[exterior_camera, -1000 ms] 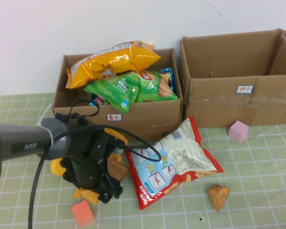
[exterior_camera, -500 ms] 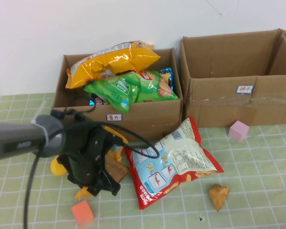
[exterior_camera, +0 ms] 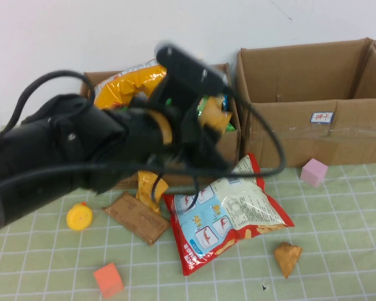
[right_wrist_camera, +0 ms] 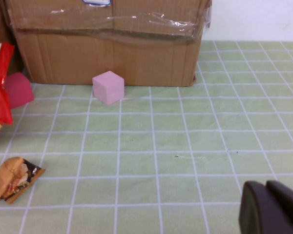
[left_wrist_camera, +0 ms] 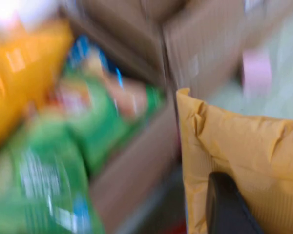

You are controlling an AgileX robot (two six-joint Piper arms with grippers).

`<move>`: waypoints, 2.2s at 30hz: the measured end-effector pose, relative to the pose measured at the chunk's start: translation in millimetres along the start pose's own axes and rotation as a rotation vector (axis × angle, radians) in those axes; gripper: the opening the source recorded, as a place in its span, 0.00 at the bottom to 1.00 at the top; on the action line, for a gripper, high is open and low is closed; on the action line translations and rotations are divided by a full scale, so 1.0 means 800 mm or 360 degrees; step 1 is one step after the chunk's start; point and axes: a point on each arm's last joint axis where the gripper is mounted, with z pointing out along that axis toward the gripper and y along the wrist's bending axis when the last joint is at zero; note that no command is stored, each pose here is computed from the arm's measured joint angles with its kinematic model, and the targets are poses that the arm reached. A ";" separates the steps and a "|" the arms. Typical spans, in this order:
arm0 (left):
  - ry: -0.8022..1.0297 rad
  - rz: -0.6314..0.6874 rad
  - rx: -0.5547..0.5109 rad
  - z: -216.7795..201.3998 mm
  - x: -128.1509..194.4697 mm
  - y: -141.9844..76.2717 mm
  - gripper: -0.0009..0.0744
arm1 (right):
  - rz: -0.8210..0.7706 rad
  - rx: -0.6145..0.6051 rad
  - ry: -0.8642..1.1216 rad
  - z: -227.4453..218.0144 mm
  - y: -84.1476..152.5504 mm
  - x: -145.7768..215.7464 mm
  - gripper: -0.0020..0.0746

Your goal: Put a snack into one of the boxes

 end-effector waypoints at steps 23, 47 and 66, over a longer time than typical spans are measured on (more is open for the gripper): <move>-0.0323 -0.0097 0.0002 0.253 -0.094 -0.007 0.31 | 0.0001 0.0000 0.0000 0.000 0.000 0.000 0.02; 0.0263 0.0287 -0.0189 0.104 -0.159 0.021 0.04 | 0.0001 0.0000 0.0000 0.000 0.000 0.000 0.02; 0.0214 0.0581 0.0217 -0.113 -0.181 -0.071 0.01 | 0.0001 0.0000 0.0000 0.000 0.000 0.000 0.02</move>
